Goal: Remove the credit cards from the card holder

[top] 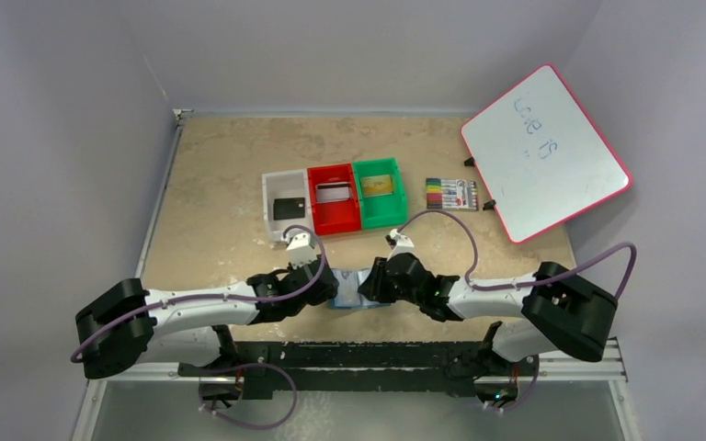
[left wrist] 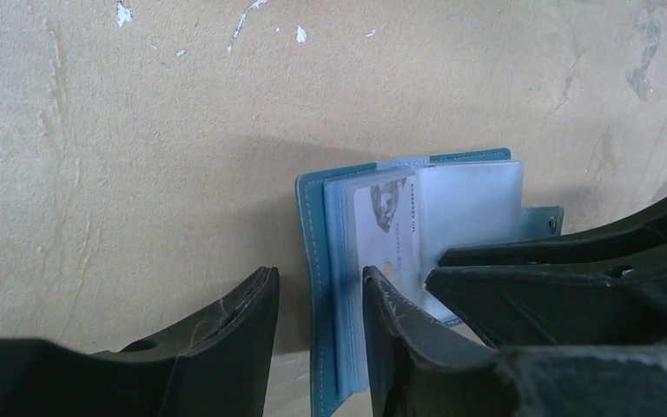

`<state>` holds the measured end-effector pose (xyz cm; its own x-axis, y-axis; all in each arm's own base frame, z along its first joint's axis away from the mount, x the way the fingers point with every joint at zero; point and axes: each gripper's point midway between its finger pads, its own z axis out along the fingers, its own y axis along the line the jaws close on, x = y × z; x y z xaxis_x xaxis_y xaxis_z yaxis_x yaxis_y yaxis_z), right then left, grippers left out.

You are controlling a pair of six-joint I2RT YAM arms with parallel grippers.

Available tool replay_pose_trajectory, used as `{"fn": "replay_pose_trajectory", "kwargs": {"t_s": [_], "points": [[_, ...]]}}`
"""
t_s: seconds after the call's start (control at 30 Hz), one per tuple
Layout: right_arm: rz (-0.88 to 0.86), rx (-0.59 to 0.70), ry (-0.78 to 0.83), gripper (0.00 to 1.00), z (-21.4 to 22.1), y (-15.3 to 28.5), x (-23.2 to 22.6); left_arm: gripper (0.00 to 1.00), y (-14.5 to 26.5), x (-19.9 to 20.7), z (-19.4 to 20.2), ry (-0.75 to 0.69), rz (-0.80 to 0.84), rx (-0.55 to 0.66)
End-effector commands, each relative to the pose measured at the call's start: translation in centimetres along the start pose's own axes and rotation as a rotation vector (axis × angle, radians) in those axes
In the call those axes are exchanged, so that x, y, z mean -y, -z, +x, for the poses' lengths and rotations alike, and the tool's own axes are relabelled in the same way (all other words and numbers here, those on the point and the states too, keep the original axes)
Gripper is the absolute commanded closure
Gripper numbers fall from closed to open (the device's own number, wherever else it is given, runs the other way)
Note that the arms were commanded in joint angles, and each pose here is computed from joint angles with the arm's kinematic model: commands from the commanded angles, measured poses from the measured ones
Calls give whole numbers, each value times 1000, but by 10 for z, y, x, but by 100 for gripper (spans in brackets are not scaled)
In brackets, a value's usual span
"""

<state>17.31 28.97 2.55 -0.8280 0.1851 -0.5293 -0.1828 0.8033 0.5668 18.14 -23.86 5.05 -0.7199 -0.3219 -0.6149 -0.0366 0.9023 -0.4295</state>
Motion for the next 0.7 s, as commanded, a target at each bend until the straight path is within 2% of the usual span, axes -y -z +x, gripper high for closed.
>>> {"fn": "replay_pose_trajectory", "kwargs": {"t_s": [0.0,0.2,0.47,0.67], "points": [[-89,24,-93,66,-8,-2,-10,59,3,24,-13,19,56,29],[-174,7,-154,65,-8,-1,-14,62,-2,23,0,-12,58,-17],[-198,10,-187,66,-13,-1,-15,84,-16,5,14,-76,-33,-44],[-192,-3,-214,66,-11,-2,-7,91,-18,-6,18,-97,-68,-50]]}}
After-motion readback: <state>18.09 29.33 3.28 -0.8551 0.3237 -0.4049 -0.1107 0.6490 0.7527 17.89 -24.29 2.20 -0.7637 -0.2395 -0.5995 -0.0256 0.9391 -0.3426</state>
